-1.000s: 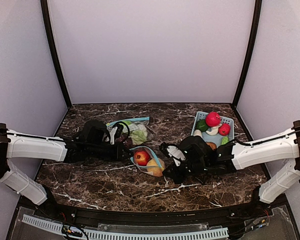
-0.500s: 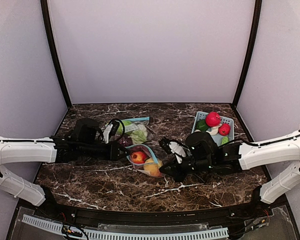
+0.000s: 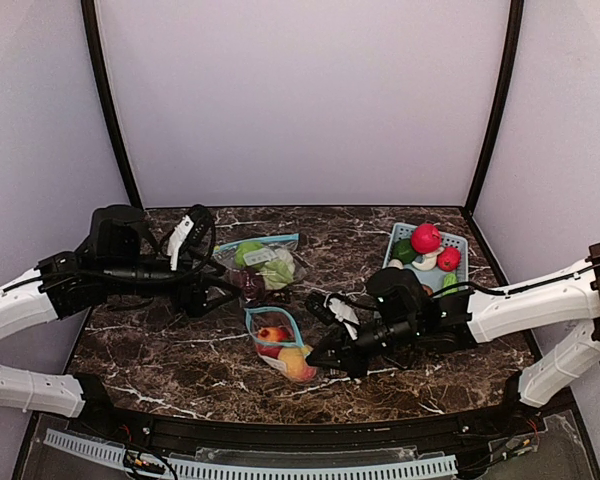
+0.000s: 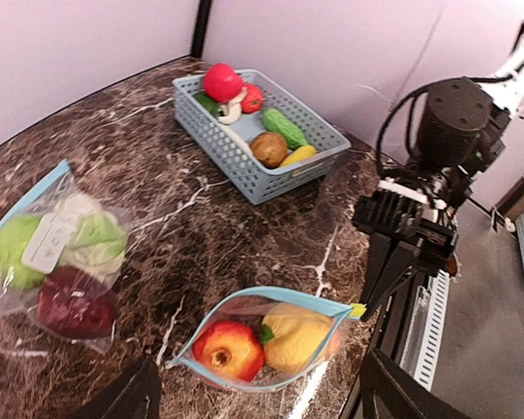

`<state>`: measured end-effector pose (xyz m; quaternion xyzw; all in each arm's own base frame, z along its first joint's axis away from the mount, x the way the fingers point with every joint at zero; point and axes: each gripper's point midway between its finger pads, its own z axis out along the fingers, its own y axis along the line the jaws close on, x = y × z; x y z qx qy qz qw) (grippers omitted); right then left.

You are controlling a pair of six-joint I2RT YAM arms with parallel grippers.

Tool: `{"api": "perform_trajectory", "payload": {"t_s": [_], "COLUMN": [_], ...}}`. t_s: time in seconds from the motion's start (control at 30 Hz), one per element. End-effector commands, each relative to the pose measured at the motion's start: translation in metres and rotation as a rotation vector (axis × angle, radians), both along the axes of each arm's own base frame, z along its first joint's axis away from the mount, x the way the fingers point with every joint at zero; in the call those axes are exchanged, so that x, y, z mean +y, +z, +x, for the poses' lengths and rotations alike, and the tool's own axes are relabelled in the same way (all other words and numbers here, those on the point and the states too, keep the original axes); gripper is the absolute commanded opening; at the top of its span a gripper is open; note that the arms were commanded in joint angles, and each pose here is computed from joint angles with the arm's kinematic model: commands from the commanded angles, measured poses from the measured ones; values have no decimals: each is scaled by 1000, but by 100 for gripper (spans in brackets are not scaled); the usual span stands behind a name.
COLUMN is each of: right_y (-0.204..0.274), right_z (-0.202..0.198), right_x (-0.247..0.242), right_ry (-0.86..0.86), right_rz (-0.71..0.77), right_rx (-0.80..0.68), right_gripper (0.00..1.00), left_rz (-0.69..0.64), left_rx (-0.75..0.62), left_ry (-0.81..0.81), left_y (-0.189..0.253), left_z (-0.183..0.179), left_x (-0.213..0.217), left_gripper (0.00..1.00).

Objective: Place the food in the zip-top bag and seal the zipper
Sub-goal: Hold the zipper from the zipper food storage bag, then pass from the right arm to the left

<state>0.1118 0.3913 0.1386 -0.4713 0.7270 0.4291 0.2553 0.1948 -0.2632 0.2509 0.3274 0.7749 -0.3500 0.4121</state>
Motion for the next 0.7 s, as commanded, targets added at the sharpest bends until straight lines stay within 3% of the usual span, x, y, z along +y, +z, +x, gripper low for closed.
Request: {"api": "perform_trajectory", "payload": {"t_s": [0.0,0.1,0.27,0.67], "right_y": [4,6,8,10], "right_z": [-10,-11,-10,-8], "right_x": [6,5,4,-1], "right_ry": [67,65,58,46], "right_rz": [35,41,59,83], "right_rx": [-11,-17,-19,-28], "right_gripper": [0,0,0,0], "left_rz": [33,21,-11,-66], "left_rx": [-67,-51,-27,141], "left_ry": [-323,-486,-654,-775], "left_y": [-1,-13,-24,-55], "left_z": [-25,-39,-51,-56], "left_x": [-33,-62,-98,-132], "left_gripper": [79,74,56,43]}}
